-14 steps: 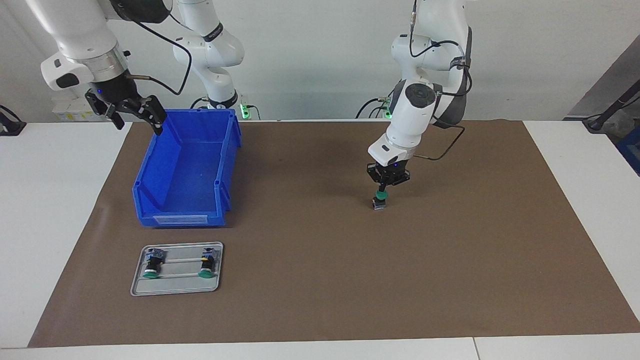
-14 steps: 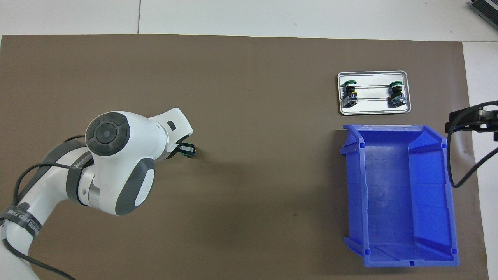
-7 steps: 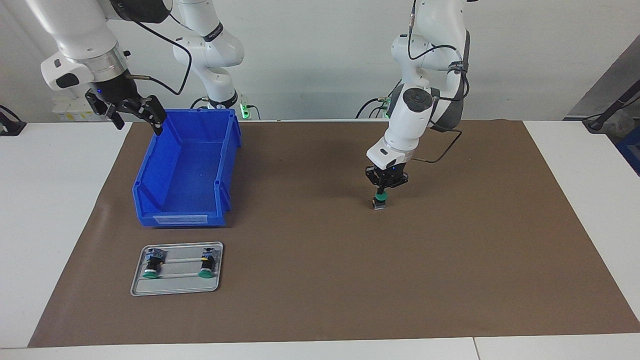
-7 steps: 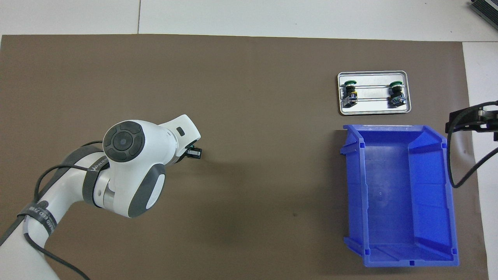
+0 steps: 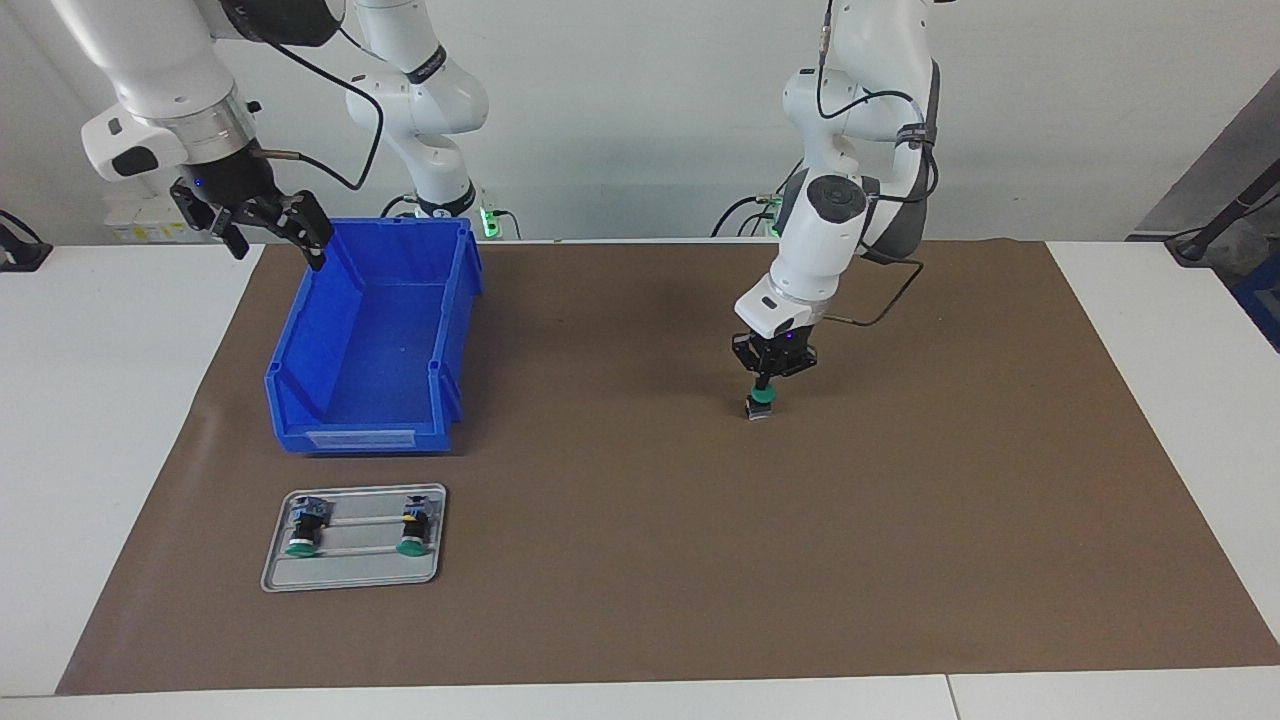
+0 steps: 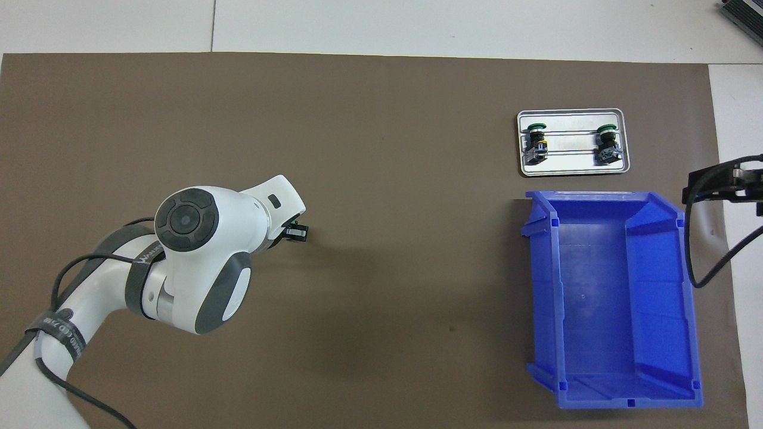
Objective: Place and press button with both arms
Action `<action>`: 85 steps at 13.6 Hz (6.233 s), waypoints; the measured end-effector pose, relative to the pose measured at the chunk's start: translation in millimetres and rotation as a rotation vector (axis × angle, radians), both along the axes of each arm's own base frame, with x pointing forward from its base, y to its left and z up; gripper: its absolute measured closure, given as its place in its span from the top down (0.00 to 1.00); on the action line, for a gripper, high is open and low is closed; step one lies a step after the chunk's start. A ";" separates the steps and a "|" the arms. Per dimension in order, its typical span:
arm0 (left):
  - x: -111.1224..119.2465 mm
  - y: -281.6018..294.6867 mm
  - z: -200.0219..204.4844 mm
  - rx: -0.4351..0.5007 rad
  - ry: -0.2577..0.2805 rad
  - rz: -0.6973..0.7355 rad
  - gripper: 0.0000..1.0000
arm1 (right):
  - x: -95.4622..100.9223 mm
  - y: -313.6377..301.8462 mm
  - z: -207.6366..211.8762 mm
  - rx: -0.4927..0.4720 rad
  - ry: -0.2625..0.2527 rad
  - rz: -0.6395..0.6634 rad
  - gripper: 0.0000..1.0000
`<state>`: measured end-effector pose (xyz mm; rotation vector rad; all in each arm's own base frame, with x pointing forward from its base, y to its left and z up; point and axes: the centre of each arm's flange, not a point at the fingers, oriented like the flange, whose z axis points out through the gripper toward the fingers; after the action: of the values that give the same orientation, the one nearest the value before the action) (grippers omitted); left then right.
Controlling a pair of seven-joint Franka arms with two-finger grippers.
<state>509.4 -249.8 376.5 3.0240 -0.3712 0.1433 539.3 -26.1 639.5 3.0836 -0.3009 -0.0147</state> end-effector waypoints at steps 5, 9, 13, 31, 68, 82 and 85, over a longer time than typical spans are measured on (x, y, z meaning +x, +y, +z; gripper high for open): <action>42.5 28.6 107.0 0.039 0.085 0.043 0.01 | 0.0 0.0 0.0 0.000 0.000 0.000 1.00; 69.9 122.8 165.3 0.092 0.092 0.041 0.01 | 0.0 0.0 0.0 0.000 0.000 0.000 1.00; 67.3 204.6 198.7 0.129 0.110 0.075 0.01 | 0.0 0.0 0.0 0.000 0.000 0.000 1.00; 47.8 189.6 220.1 0.118 0.084 0.059 1.00 | -13.9 424.6 -174.0 0.180 -0.167 0.035 1.00; 49.5 221.1 219.1 0.115 0.090 0.117 1.00 | -18.2 575.3 -308.5 0.088 -0.359 0.312 0.36; 49.5 221.1 219.1 0.115 0.090 0.117 1.00 | 66.4 237.3 -97.0 0.009 -0.320 0.140 0.36; 49.5 221.1 219.1 0.115 0.090 0.117 1.00 | 53.0 127.6 -101.5 0.013 -0.262 0.172 0.36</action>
<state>558.9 -28.7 595.5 3.1529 -0.2017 -0.0061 592.2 101.5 538.0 3.1112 -0.0430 0.3962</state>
